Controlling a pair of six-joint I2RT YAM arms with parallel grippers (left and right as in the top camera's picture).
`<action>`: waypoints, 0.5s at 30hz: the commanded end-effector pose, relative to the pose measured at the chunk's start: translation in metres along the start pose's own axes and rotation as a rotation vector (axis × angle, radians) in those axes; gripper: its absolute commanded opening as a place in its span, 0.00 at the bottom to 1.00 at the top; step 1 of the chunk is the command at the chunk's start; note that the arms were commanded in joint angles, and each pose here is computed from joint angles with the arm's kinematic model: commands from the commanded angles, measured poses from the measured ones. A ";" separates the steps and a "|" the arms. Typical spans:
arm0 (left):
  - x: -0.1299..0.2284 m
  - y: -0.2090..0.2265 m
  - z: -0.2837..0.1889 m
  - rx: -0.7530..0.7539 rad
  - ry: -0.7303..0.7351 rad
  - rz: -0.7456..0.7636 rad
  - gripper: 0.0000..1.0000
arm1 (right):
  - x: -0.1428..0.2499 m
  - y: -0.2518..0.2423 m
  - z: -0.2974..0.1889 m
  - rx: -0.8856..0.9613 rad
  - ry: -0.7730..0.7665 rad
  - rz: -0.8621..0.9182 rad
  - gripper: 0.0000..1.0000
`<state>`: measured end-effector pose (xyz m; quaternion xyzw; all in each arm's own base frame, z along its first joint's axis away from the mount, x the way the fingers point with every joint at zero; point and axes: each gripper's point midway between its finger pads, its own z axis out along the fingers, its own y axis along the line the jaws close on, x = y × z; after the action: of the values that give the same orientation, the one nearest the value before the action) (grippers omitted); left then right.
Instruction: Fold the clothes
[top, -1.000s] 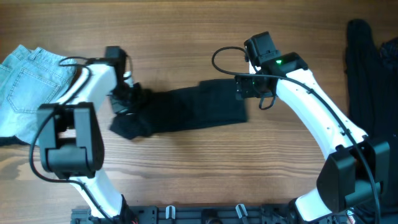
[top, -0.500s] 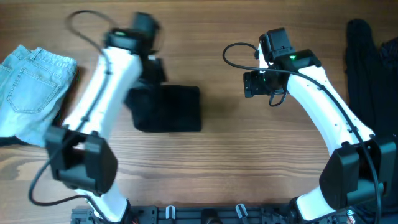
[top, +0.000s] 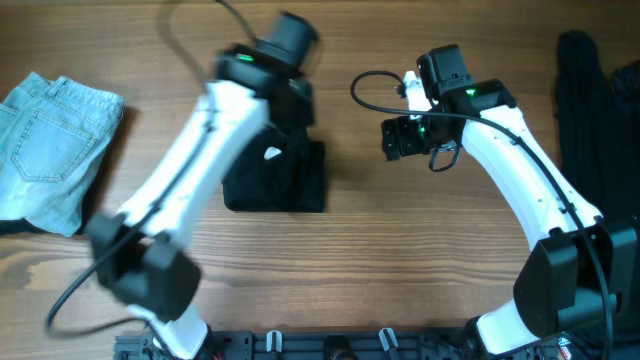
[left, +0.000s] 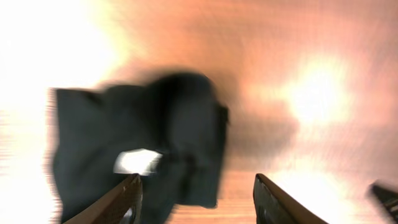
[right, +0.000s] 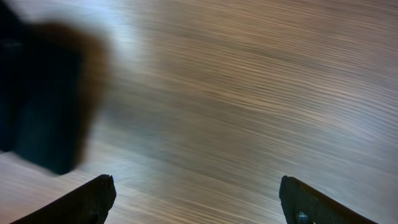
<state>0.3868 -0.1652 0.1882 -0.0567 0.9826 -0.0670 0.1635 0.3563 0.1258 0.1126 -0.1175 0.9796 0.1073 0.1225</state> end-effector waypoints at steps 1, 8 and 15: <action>-0.036 0.072 -0.053 -0.036 -0.130 -0.175 0.59 | -0.010 0.053 -0.010 -0.253 -0.050 -0.116 0.89; -0.050 0.189 -0.049 -0.097 -0.096 -0.473 0.77 | -0.008 0.175 -0.002 -0.392 -0.133 -0.401 0.91; -0.049 0.270 -0.065 -0.035 -0.125 -0.713 0.78 | 0.011 0.232 0.066 -0.169 -0.160 -0.552 0.93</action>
<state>0.3911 0.0943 0.2252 -0.3740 0.9045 -0.0709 0.1926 0.2921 0.3513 0.1158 -0.3820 0.8747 0.2248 0.1961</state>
